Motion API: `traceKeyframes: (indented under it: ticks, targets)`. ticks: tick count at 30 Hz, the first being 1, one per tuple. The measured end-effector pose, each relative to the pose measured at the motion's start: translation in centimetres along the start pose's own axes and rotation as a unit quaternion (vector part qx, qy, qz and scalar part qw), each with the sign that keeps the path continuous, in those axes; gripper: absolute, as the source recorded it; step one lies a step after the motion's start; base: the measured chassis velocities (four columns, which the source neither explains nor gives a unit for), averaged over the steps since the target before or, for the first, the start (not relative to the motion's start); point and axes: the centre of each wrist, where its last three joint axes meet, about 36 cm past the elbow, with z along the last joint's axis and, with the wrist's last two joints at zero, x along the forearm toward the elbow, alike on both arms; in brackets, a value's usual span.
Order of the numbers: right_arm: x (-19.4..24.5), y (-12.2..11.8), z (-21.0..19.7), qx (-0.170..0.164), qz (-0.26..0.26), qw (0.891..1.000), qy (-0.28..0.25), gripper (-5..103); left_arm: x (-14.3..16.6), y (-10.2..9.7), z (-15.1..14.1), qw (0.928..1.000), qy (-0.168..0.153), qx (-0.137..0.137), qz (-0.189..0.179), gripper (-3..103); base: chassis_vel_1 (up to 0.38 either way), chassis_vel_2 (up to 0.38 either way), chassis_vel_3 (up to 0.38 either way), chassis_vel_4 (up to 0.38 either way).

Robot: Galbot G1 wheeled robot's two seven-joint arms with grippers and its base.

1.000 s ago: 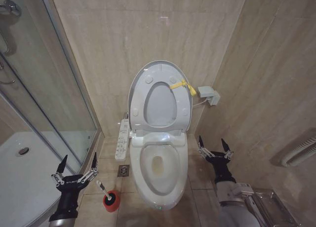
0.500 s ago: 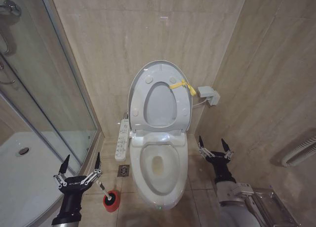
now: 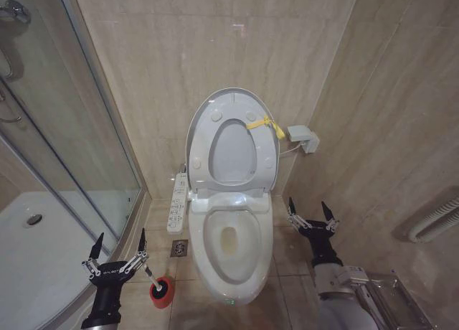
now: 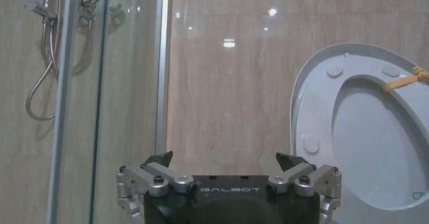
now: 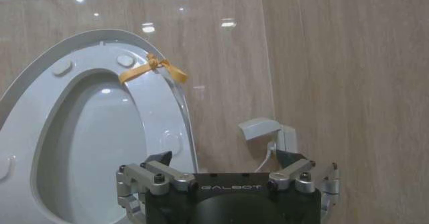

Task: Open the toilet lid, clean the toilet bowl with a toilet brush, close the toilet lid, and flush.

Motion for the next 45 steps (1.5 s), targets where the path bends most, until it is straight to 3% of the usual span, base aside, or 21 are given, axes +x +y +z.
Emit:
traceKeyframes:
  ticks: [45]
  targets:
    - [0.00,0.00,0.00,0.000,0.000,1.000,0.000,100,-0.03,0.02,-0.08,1.0000,0.000,-0.001,0.002,100,0.000,0.000,0.000,0.000]
